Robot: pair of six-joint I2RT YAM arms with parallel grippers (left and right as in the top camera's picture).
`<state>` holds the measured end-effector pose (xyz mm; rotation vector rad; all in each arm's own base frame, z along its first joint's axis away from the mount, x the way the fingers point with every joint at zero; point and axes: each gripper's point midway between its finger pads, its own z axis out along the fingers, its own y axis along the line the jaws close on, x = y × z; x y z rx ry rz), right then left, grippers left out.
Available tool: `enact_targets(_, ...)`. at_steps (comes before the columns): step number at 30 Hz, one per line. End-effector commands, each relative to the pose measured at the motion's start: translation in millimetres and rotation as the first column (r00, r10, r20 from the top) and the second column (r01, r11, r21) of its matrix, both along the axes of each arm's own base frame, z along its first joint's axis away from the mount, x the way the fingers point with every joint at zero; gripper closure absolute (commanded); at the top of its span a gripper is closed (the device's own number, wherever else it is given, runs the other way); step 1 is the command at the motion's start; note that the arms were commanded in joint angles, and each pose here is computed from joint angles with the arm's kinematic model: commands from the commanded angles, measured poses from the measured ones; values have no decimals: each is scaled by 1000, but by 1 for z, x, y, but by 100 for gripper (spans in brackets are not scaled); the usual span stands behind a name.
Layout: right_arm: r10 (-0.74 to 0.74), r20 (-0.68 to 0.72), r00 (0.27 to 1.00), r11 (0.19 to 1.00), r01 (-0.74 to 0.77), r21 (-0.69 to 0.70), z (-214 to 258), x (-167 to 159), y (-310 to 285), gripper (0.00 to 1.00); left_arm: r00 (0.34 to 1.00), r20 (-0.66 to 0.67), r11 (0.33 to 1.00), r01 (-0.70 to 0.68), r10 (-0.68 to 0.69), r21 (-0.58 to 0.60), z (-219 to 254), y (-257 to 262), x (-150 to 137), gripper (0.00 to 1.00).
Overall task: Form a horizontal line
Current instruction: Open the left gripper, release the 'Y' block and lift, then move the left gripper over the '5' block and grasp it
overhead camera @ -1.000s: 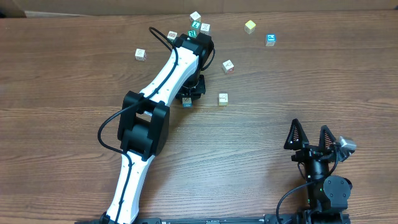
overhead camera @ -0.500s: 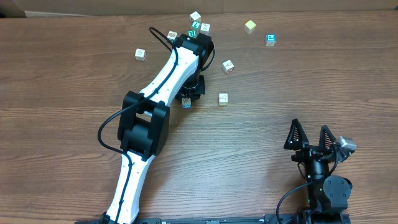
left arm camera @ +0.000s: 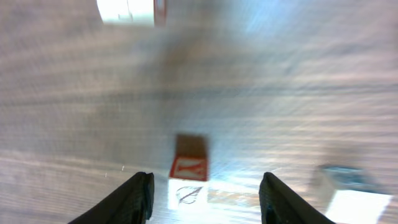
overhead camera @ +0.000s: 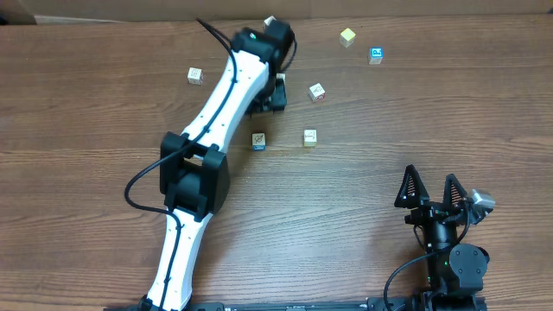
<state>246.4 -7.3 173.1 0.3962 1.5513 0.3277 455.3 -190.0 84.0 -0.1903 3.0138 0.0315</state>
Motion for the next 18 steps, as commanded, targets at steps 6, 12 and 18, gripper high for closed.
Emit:
enact_targets(6, -12, 0, 1000, 1000, 12, -7, -3, 0, -2, 0, 996, 80, 989, -33, 45, -143, 16, -63, 2, 54)
enact_targets(12, -12, 0, 1000, 1000, 12, -7, -3, 0, -2, 0, 997, 72, 989, 50, -40, -136, -1, -104, -23, 56)
enact_targets(18, -12, 0, 1000, 1000, 12, -7, -3, 0, -2, 0, 993, 70, 992, 96, -91, -85, -23, -119, -39, 60)
